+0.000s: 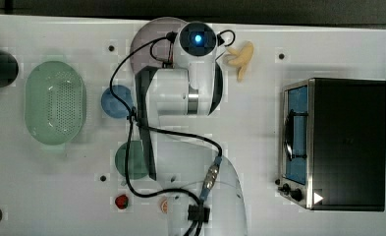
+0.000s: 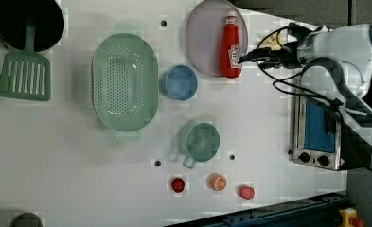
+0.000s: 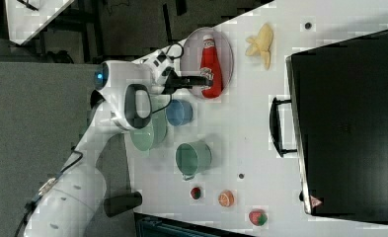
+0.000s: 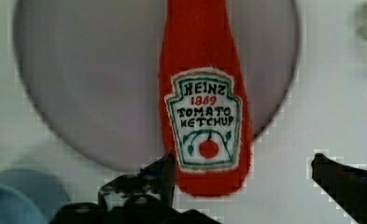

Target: Pick ketchup from plate and place it on table.

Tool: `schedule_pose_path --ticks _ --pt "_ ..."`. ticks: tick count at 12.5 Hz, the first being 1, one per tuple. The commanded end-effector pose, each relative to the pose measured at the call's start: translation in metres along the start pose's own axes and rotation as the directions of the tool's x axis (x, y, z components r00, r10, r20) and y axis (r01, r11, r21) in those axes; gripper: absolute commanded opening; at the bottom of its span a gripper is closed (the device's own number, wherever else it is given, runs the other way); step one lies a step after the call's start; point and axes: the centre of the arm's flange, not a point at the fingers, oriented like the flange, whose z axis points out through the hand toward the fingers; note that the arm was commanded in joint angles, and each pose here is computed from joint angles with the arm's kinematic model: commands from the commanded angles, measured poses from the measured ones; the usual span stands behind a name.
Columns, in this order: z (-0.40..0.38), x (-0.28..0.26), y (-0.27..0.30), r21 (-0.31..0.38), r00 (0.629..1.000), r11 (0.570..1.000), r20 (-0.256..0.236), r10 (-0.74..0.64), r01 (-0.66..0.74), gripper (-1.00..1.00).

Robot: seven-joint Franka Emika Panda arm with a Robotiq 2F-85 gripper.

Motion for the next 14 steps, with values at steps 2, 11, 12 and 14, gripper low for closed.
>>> schedule_pose_path --ticks 2,11,12,14 --pt "0.020 0.011 -0.016 0.008 0.993 0.996 -0.078 -0.088 0.088 1.00" --pt "0.073 0.017 -0.017 0.020 0.990 0.996 -0.117 -0.082 0.085 0.67" --pt "0.070 0.019 -0.016 0.019 0.989 0.996 -0.124 -0.080 0.083 0.41" --pt "0.053 0.025 -0.017 0.020 0.985 0.996 -0.152 -0.081 0.085 0.26"
